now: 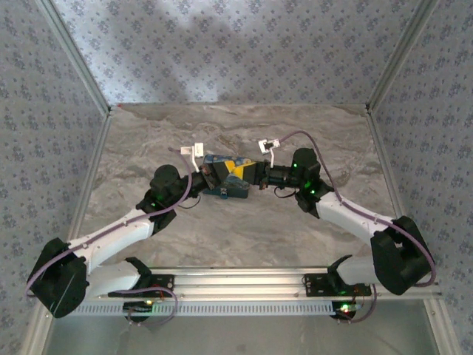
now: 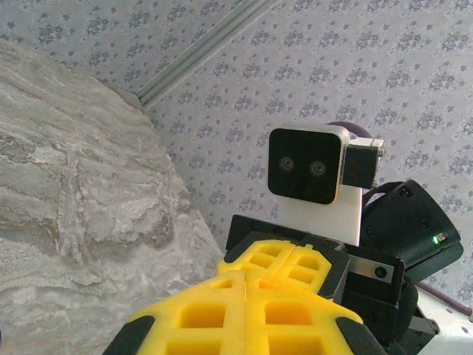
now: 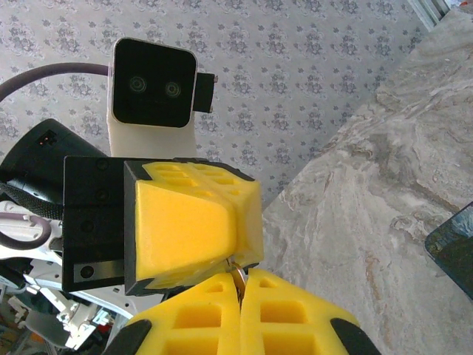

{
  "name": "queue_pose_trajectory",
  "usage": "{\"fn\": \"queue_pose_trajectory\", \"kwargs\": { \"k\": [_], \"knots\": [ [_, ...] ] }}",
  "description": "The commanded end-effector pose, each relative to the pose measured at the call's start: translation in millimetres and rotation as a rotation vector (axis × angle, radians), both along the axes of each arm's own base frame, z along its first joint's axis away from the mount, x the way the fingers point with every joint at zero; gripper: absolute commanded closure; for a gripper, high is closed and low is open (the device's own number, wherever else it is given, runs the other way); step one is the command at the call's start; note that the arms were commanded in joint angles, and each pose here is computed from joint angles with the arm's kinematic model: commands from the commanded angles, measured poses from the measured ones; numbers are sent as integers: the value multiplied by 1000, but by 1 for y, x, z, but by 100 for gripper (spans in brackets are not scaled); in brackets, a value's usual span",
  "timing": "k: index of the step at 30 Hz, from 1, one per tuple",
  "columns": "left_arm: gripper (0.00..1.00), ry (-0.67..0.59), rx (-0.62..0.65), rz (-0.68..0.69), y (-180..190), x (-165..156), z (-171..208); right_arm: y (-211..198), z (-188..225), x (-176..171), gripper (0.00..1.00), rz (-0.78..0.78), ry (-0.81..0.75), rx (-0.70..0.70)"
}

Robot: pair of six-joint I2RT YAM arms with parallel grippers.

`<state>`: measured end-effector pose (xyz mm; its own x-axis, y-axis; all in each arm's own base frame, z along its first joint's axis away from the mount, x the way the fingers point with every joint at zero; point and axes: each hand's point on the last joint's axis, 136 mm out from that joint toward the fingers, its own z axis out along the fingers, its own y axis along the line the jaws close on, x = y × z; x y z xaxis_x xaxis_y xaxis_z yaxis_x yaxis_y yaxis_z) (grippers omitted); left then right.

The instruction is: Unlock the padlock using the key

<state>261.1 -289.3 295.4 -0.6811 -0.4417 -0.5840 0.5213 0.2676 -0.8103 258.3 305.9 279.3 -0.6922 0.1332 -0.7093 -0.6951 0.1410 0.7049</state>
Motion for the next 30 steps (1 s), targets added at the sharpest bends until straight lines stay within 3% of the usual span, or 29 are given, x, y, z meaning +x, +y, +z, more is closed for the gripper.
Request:
{"fn": "queue_pose_trajectory", "kwargs": {
  "k": [1, 2, 4, 7, 13, 22, 30],
  "knots": [
    [100, -40, -46, 6, 3, 0, 19, -16, -7, 16, 98, -92, 10, -25],
    [98, -41, -42, 7, 3, 0, 19, -17, -9, 16, 99, -94, 10, -35],
    [78, -44, -22, 14, 5, 0, 18, -18, -14, 16, 100, -102, 11, -68],
    [59, -39, 26, 38, 12, 0, 12, -23, -26, 17, 100, -120, 21, -124],
    [34, -11, 203, 105, 37, -1, -18, -31, -50, 23, 100, -145, 57, -199],
    [25, 46, 637, 181, 83, -10, -109, -15, -78, 52, 100, -115, 118, -283],
    [24, 77, 767, 105, 81, -13, -160, 4, -117, 83, 100, -96, 204, -387]
  ]
}}
